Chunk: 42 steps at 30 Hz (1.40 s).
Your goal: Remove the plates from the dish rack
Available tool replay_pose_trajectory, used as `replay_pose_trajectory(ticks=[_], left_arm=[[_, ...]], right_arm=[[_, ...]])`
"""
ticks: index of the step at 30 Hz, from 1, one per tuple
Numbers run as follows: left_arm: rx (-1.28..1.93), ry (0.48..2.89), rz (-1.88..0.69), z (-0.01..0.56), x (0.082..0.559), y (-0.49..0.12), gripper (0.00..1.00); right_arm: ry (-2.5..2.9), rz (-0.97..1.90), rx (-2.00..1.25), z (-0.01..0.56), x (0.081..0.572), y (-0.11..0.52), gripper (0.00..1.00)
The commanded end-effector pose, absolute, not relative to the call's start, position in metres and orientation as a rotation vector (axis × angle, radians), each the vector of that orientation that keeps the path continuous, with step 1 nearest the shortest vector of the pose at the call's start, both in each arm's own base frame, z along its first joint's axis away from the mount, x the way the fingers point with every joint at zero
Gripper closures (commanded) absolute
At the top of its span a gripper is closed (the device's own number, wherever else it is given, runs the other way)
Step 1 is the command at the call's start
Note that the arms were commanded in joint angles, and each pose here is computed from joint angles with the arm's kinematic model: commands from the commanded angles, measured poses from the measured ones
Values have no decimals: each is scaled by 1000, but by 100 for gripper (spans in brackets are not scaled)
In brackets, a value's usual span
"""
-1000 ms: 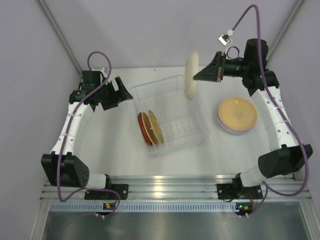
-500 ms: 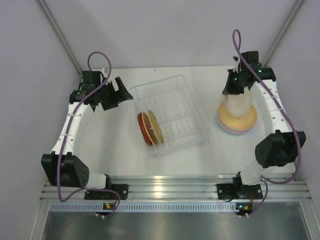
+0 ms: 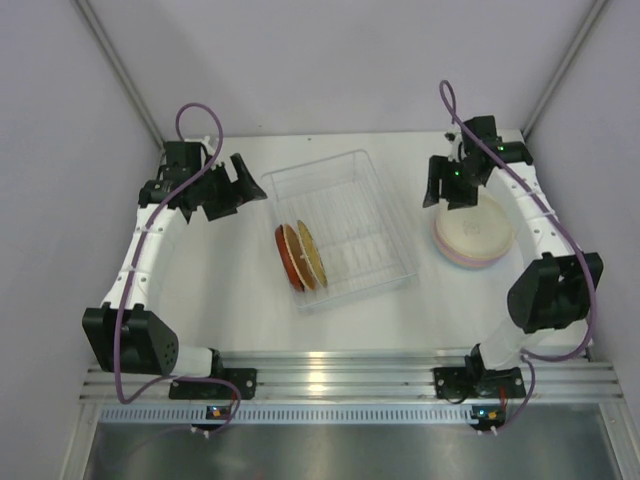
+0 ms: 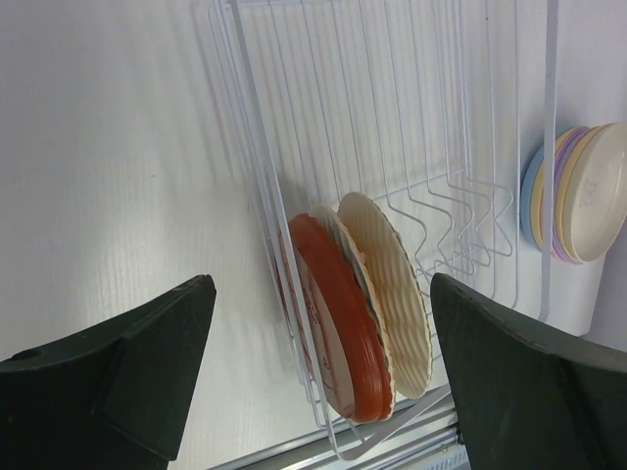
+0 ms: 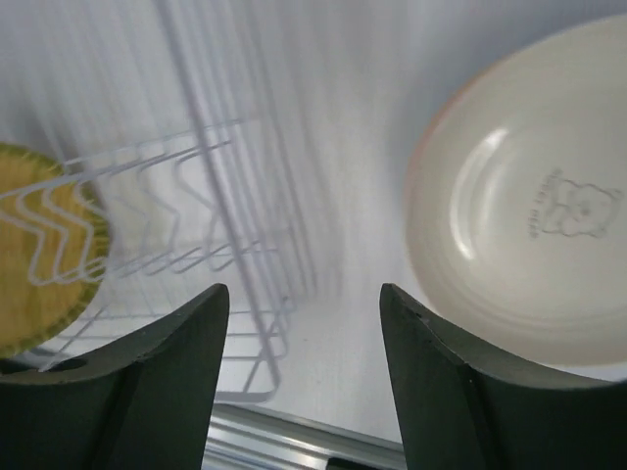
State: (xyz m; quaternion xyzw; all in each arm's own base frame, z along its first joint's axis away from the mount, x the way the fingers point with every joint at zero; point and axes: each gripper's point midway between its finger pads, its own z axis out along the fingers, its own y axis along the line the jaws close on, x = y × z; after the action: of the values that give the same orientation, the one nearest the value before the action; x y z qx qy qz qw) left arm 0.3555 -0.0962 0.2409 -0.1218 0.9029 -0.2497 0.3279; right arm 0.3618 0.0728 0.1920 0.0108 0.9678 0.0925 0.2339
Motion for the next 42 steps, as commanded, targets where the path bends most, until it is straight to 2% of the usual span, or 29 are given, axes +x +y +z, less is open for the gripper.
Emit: replay_pose_trajectory(ticks=[1,7,12,19,31,33,37,42], left_arm=[[-283,2336,-673,252,358,-101,4],[-285,2332,-666,253,358,-100,4],[-284,2334,-657,253,356,-98,4],[-281,2327,-644,254,356,-97,4],[-286,2326,-623,251,354,-94,3],[-284,2329,-620,251,353,-93,3],[-287,2334,-613,249,351,-92,3],[-283,2333,-616,249,351,-93,3]], right_arm=[[2400,678,-264,269,355,156,37],[2295,1068,-609,282,308,269,37],[2333,1105,-713,259,294,321,37],[2389,805,-833,238,289,356,39],[2437,519,-985,202,268,391,40],[2458,419,-966,193,269,389,43],[2496,236,-876,182,283,371,57],[2511,177,-867,177,284,363,73]])
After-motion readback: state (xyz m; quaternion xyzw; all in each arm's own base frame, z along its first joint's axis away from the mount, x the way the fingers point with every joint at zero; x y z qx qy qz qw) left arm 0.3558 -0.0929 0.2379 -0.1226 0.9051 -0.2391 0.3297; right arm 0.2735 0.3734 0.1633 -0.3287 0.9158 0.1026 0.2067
